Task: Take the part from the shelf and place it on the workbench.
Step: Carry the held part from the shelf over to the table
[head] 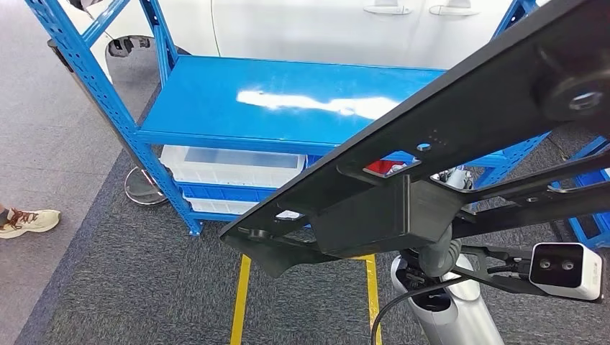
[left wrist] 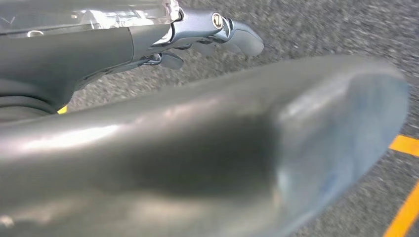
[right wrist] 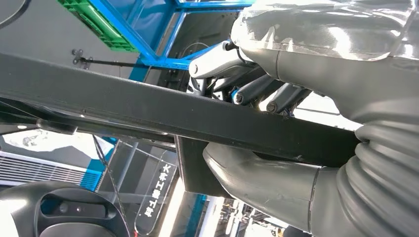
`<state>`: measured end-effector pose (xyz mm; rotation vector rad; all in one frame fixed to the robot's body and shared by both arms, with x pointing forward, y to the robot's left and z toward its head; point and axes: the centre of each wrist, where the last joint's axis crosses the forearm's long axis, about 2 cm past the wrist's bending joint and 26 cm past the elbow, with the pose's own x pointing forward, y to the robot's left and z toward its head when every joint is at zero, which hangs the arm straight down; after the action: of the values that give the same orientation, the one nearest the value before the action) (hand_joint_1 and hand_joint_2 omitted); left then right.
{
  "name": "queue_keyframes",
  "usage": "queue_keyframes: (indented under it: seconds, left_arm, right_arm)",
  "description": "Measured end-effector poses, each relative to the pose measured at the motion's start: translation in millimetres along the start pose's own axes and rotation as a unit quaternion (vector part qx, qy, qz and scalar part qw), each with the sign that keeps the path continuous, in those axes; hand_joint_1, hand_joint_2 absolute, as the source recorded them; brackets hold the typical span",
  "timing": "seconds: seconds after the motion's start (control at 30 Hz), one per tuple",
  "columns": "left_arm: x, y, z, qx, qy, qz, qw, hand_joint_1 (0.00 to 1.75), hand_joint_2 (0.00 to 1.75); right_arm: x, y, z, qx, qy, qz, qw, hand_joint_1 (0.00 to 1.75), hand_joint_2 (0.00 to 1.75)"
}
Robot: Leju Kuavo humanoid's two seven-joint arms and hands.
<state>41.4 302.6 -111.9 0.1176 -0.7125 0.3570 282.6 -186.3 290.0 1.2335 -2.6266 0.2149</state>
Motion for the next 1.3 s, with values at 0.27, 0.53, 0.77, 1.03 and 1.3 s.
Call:
queue_keyframes:
  seconds: [0.27,0.53,0.77,1.03,1.3]
  left_arm:
    - [-1.3,-0.4,0.9,-0.003,0.002,-0.003,1.000,0.00,0.00]
    - [-2.2,0.0,1.5,-0.003,0.005,-0.008,1.000,0.00,0.00]
    - [-0.3,-0.6,0.2,-0.004,0.004,-0.008,1.000,0.00,0.00]
    - [-0.9,-0.5,0.6,-0.001,0.013,-0.008,1.000,0.00,0.00]
    - [-0.7,0.2,0.5,0.008,0.036,-0.012,0.999,0.00,0.00]
  right_arm:
    - [1.9,1.7,0.4,0.002,-0.002,0.000,1.000,1.75,1.75]
    - [2.5,3.9,4.3,0.003,0.001,0.001,1.000,1.75,1.75]
    - [3.3,4.8,4.3,0.005,-0.004,0.002,1.000,1.75,1.75]
    - [4.8,4.4,3.9,0.003,-0.008,-0.014,1.000,1.75,1.75]
    - [8.6,6.8,-0.6,0.016,-0.009,-0.006,1.000,1.75,1.75]
